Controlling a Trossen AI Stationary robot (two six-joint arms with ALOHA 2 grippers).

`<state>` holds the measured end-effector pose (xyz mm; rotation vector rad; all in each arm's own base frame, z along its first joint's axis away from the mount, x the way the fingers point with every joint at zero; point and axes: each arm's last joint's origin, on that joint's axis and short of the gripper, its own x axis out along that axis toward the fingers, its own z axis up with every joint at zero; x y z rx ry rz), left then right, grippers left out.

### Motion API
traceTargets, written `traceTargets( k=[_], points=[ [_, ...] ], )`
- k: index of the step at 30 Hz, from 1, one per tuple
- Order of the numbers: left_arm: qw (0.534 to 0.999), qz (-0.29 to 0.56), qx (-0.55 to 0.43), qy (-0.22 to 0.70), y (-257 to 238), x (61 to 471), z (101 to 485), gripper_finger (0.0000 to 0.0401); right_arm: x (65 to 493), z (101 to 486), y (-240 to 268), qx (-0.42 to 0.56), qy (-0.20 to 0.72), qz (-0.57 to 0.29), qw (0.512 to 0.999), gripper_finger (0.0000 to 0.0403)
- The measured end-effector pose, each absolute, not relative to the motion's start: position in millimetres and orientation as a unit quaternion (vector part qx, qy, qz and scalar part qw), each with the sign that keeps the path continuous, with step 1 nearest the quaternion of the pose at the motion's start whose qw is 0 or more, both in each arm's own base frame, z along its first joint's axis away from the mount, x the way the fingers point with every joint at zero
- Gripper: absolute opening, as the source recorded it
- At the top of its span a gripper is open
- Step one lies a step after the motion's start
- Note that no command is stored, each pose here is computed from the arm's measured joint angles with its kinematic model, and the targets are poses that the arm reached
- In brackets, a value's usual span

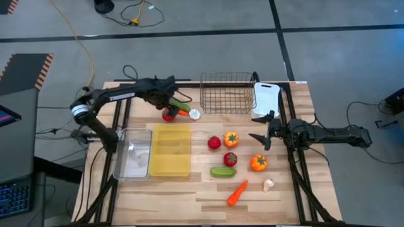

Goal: Sort produce into baskets
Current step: Put the top left red tomato into the transparent bin

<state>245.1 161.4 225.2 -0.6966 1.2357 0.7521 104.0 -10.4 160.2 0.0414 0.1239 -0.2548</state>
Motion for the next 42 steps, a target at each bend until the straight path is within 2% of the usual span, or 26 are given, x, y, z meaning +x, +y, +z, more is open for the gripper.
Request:
traceTargets(
  k=[10,18,22,32,38,42],
  points=[
    [0.657,0.325,-0.330,0.595,166.7,254.8,194.3,0.0371,104.0,160.2,-10.4,0.021,0.061,-0.127,0.990,0.0382],
    [0.650,0.347,-0.308,0.602,169.9,258.6,182.9,0.0367,104.0,160.1,-10.4,0.021,0.062,-0.127,0.990,0.0382],
    [0.650,0.355,-0.302,0.600,171.3,259.0,182.2,0.0340,104.0,160.2,-10.4,0.021,0.062,-0.127,0.990,0.0382],
    [0.653,0.350,-0.308,0.597,171.3,259.7,182.3,0.0230,104.0,160.2,-10.4,0.021,0.062,-0.127,0.990,0.0382],
    [0.654,0.347,-0.305,0.599,171.5,260.3,184.4,0.0223,104.0,160.3,-10.4,0.021,0.061,-0.127,0.990,0.0382],
    [0.656,0.335,-0.294,0.609,173.6,263.7,200.3,0.0224,104.0,160.2,-10.4,0.021,0.062,-0.127,0.990,0.0382]
  ],
)
